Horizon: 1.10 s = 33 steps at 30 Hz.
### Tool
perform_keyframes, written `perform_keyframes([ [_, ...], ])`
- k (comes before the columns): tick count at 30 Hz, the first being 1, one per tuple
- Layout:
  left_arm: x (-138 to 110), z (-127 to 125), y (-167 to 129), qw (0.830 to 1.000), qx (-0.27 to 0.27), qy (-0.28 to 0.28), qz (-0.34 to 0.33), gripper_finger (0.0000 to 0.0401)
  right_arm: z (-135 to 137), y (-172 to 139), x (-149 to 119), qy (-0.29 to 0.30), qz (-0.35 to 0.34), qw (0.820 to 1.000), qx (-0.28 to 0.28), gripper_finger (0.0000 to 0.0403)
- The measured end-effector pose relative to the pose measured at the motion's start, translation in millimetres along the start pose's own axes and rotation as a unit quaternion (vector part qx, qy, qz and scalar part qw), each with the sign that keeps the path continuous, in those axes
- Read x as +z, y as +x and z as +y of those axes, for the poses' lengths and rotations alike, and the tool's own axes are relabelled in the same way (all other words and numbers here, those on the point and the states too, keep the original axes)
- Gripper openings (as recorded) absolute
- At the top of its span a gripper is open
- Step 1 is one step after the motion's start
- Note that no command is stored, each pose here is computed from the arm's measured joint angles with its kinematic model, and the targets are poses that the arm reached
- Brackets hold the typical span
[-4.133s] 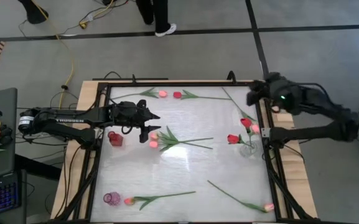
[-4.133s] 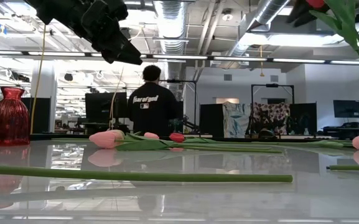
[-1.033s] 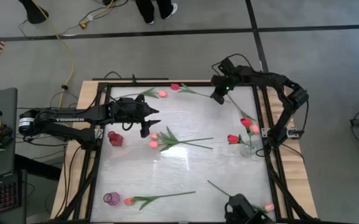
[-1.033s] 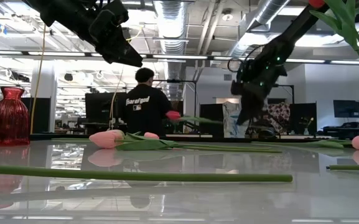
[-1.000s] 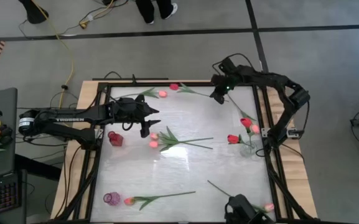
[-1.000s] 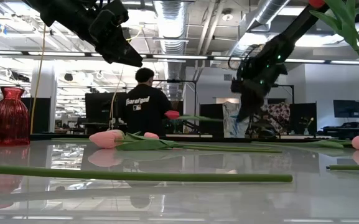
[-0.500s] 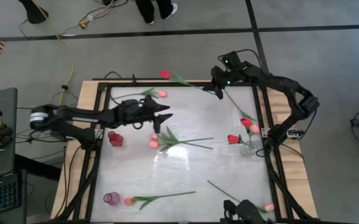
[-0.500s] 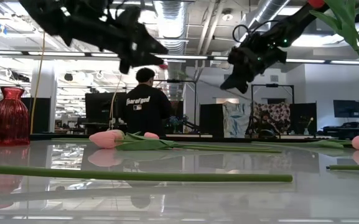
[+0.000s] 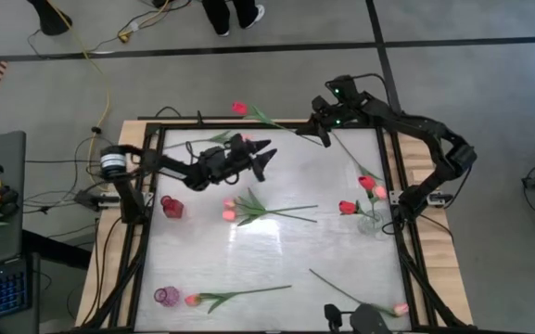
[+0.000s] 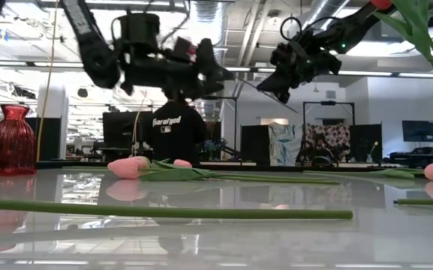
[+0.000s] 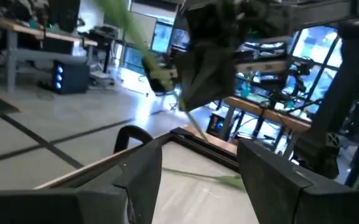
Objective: Sort flowers into vase by color
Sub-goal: Put the red flower into the transparent flower vase
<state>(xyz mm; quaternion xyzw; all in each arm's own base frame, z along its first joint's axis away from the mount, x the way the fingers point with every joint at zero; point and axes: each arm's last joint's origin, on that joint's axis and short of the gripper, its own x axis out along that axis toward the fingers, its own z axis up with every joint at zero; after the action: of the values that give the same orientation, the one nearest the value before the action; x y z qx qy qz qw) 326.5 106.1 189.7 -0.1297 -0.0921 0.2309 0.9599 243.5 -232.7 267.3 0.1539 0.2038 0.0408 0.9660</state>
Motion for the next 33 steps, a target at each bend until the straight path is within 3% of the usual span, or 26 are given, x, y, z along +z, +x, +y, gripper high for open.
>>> perform_keyframes([
  [9,11.8,17.2,35.8,0.999,-0.038,-0.018,-0.022,0.0197,4.8,4.6,6.7,-0.010,-0.022,0.999,0.025,0.0019],
  [25,23.6,31.0,38.1,0.998,-0.021,-0.027,-0.060,0.0197,5.7,5.4,7.7,-0.019,-0.025,0.999,0.029,0.0019],
  [33,29.6,28.4,37.4,0.995,-0.037,-0.028,-0.088,0.0197,7.5,7.3,7.8,-0.020,-0.024,0.999,0.033,0.0019],
])
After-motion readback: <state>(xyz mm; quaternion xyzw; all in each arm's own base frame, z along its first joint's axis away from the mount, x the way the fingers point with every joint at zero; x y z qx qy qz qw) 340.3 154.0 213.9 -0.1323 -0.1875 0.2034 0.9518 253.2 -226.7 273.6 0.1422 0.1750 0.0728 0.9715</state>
